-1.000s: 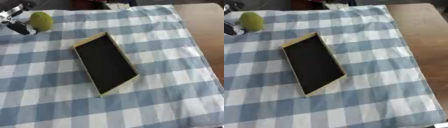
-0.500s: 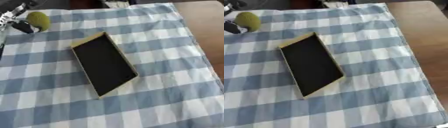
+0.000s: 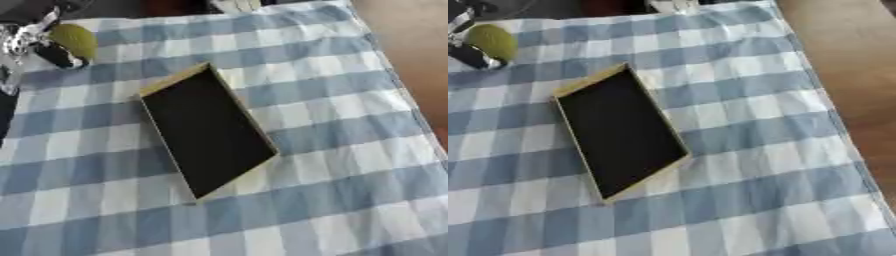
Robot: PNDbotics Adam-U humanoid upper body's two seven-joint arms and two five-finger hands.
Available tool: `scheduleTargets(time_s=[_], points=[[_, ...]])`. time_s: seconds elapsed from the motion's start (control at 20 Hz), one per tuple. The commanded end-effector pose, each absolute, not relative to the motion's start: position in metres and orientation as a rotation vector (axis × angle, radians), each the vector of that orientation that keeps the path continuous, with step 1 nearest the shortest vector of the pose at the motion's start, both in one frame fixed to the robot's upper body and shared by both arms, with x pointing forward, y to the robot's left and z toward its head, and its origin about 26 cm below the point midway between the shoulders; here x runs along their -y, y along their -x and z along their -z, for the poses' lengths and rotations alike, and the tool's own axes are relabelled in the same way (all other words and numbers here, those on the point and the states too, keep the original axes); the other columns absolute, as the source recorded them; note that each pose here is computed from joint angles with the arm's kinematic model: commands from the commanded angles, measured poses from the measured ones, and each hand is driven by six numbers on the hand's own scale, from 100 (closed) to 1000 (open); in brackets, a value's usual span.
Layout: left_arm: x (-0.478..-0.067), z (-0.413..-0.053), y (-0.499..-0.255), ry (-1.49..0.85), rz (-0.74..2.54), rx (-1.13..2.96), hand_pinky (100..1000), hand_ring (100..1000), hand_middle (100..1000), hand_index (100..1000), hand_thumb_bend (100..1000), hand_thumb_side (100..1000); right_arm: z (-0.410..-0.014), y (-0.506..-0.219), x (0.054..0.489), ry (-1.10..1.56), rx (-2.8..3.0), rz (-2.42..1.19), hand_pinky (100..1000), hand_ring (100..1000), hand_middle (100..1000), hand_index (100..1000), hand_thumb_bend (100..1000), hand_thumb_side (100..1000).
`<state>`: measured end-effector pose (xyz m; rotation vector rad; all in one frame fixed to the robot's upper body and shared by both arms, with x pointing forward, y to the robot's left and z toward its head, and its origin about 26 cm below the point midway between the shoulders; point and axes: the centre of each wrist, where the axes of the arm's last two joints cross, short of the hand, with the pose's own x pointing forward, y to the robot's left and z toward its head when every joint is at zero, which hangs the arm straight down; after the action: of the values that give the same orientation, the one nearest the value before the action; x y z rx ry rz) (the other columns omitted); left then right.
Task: Pick up objects on the table and place them in the box.
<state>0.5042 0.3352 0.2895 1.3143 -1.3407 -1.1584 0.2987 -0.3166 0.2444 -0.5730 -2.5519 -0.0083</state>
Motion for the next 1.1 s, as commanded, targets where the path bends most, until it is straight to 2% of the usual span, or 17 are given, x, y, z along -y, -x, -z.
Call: scheduleTargets(time_s=[0.05,0.6,0.65,0.7,0.8,0.9,1.1], points=[[-0.348,-0.316,-0.498,-1.416,1.107,1.321,901,894,863,932,591,100,-0.253,-0.296,0.316,0.577,2.582,-0.012,798,652,619,676,100,639],[-0.359,-0.323,-0.496,-1.478,1.028,1.250,895,887,852,926,586,100,-0.254,-0.296,0.315,0.573,2.587,-0.019,800,652,618,676,100,643],[-0.360,-0.322,-0.496,-1.477,1.021,1.239,852,849,818,913,594,100,-0.254,-0.297,0.315,0.571,2.588,-0.018,800,653,618,676,100,644],[-0.361,-0.320,-0.496,-1.472,1.016,1.222,833,829,798,901,561,100,-0.254,-0.297,0.315,0.570,2.588,-0.018,800,653,618,676,100,644],[-0.361,-0.317,-0.497,-1.455,1.015,1.201,724,727,692,829,505,100,-0.254,-0.297,0.314,0.568,2.587,-0.017,801,653,618,676,100,646],[-0.361,-0.314,-0.497,-1.433,1.020,1.188,647,647,632,795,476,100,-0.254,-0.297,0.314,0.567,2.586,-0.015,801,653,618,676,100,646],[-0.361,-0.311,-0.498,-1.405,1.050,1.181,548,566,555,717,395,100,-0.253,-0.297,0.314,0.567,2.584,-0.012,801,653,618,677,100,645]])
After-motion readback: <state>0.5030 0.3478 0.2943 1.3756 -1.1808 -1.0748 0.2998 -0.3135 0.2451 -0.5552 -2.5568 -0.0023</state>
